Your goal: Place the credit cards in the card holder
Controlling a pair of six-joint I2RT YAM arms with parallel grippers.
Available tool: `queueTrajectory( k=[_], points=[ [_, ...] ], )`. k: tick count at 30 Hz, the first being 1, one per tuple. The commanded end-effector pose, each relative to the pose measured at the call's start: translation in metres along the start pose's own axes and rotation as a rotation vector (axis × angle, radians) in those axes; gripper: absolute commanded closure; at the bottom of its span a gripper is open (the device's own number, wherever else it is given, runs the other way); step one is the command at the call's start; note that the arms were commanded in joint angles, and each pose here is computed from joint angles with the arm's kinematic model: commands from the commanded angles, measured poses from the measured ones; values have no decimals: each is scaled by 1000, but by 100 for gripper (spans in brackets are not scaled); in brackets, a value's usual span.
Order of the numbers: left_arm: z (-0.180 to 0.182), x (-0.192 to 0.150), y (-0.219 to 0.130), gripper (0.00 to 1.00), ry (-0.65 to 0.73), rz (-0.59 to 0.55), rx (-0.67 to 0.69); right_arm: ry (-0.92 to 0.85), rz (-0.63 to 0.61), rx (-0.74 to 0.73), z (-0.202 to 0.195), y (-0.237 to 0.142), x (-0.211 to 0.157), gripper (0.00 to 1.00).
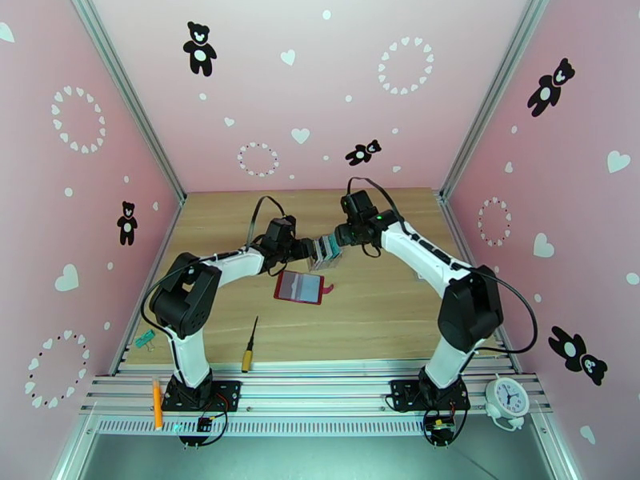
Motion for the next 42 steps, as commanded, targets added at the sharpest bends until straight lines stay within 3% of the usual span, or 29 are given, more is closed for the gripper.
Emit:
queueTrajectory(
  k=[1, 18, 27, 42],
  points=[
    [10, -5, 12, 44, -20, 50, -2, -27, 22, -13, 0, 4, 7, 44],
    [21, -9, 28, 46, -46, 103, -8, -49, 94, 42, 10, 41, 6, 42],
    [27, -11, 34, 56, -60, 125, 19, -66, 126, 89, 18, 54, 5, 42],
    [38, -8, 38, 55, -87, 141, 31, -105, 186, 90, 25, 78, 1, 41]
  ],
)
Point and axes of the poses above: each hand's point on the last joint's axis, 136 mm out from that joint toward the fingers, its own y axis out along the fingers, its own z axis along the line the jaws close on, x = y × z, the point moved 7 cm from there along -y, back along the fingers, and after that the axes turned 13 degrees about -y, right-handed, at the moved point
